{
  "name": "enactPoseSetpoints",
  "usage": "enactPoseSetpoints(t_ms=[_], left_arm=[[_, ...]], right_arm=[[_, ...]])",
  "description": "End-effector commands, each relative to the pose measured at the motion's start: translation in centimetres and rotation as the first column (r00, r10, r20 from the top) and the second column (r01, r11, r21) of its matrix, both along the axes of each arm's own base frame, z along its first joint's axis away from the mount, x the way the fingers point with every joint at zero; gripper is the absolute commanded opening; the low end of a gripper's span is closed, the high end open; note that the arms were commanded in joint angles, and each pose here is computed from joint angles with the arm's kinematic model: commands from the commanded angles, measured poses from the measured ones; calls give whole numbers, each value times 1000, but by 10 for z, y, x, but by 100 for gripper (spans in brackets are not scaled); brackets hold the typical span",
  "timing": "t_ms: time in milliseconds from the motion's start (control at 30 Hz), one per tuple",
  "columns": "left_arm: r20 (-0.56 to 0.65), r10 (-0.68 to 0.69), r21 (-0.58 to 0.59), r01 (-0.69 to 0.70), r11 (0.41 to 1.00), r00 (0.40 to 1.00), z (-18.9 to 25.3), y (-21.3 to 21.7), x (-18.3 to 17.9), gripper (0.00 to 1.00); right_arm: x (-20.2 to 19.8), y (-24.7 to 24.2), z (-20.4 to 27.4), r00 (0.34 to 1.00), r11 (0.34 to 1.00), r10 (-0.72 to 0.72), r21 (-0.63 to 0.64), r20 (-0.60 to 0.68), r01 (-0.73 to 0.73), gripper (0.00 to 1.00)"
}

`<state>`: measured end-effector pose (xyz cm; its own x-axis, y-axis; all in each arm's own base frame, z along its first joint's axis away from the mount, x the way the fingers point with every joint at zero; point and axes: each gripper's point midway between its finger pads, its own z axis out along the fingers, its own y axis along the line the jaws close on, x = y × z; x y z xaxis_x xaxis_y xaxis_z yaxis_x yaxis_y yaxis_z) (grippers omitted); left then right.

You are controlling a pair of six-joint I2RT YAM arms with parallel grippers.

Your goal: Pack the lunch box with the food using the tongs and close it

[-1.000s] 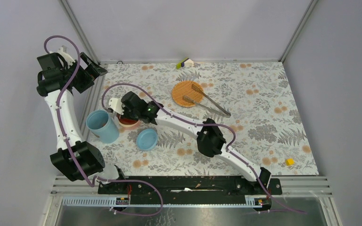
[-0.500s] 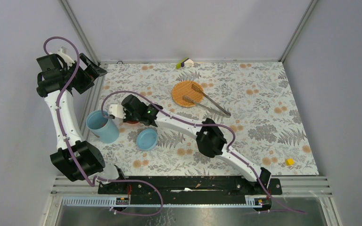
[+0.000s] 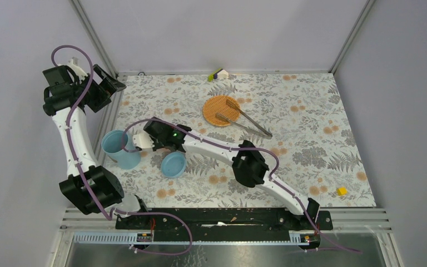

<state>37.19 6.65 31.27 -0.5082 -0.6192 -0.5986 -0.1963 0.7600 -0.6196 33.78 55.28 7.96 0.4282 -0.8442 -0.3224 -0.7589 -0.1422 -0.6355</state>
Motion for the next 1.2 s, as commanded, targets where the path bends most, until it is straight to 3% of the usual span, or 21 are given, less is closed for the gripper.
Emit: enactPoseSetpoints(t_ms=[0,367,700,967,1167], left_arm=[[68,-21,13,20,1000,997,17,-4,-4,99],[117,-87,54,81,995,989,28,-15,-6,99],[103,-136,96,126,987,985,23,-33,2,99],[131,-164,174,140,975,978,28,-52,11,99],[136,-186,212,155,965,973,25,-66,20,99]], right_arm=[[-21,-68,-36,995,962,-23,-273,-96,-4,0],[-46,-146,-38,958,948,-131,-316,-254,46,0],[-69,-219,-46,918,925,-240,-361,-317,117,0],[-99,-275,-55,859,901,-348,-386,-376,196,0],[-117,-322,-55,772,878,-450,-381,-448,290,0]])
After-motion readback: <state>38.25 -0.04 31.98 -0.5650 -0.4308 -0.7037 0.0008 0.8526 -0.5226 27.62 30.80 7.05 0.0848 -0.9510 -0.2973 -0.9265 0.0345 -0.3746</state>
